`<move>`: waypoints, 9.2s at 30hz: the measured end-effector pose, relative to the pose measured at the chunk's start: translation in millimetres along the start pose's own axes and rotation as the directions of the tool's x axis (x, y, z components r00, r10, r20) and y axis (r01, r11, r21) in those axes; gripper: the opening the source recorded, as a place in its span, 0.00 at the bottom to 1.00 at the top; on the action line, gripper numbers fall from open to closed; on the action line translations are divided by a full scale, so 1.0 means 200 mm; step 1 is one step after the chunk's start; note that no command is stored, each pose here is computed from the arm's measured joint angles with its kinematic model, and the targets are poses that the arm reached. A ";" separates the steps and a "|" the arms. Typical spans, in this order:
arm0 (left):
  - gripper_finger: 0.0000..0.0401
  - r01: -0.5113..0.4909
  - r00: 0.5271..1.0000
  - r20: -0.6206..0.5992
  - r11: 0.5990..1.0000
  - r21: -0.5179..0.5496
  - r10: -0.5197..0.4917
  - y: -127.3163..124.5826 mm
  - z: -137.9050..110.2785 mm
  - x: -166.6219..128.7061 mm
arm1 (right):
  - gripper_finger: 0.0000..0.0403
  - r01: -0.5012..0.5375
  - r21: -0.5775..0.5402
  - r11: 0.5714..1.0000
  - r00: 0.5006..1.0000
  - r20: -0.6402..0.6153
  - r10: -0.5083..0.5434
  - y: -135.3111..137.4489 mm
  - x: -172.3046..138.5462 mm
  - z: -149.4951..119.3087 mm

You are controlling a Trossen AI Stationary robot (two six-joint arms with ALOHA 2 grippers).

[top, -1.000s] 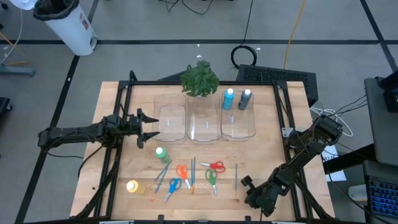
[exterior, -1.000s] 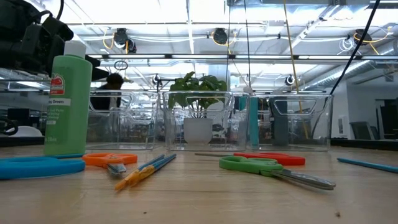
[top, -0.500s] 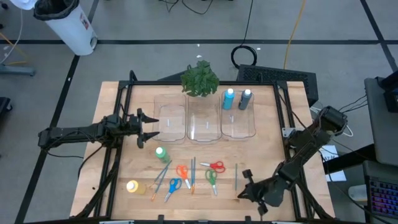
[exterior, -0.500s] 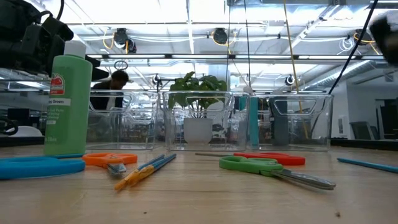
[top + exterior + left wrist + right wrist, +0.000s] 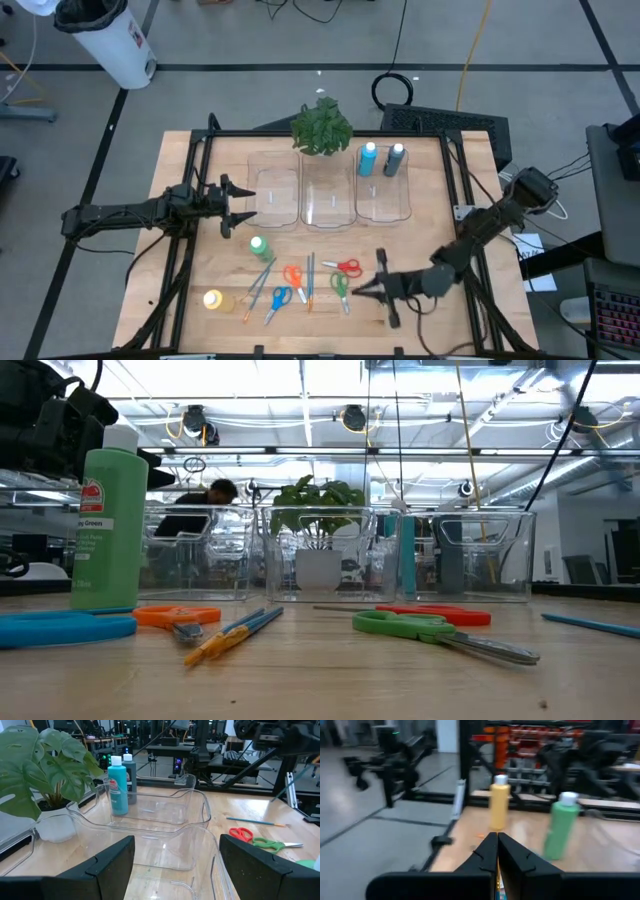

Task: Pick & Place Paint Supplies
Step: Put the blue paintbrush into the middle transparent bin

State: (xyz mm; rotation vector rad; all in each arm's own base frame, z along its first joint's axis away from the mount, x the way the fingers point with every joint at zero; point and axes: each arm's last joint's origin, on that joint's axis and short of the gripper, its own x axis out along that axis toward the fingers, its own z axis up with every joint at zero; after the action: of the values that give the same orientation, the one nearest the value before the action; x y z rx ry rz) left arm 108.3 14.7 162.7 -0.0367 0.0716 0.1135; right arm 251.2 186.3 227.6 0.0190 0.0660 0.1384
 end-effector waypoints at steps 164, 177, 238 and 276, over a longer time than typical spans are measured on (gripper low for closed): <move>0.73 0.000 1.000 0.001 1.000 0.000 0.000 0.00 0.00 0.00 | 0.00 0.524 0.113 0.844 0.850 -0.126 -0.511 -1.24 0.37 0.02; 0.73 0.000 1.000 0.001 1.000 0.000 0.000 0.00 0.00 0.00 | 0.00 0.530 0.209 0.822 0.848 -0.107 -0.520 -1.23 0.29 -0.11; 0.73 0.000 1.000 0.001 1.000 0.000 0.000 0.00 0.00 0.00 | 0.54 -0.349 -0.095 0.932 0.672 -0.718 0.179 -0.15 -0.21 -0.55; 0.73 0.000 1.000 0.000 1.000 0.000 0.000 0.00 0.00 0.00 | 0.49 0.321 -0.034 0.946 0.788 -0.544 -0.287 -0.45 -0.16 -0.58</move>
State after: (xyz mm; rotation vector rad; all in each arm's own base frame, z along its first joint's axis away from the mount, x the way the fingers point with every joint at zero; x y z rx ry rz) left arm 108.3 14.7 162.9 -0.0367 0.0711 0.1132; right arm 223.8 94.9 111.7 0.0292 0.6455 -0.1901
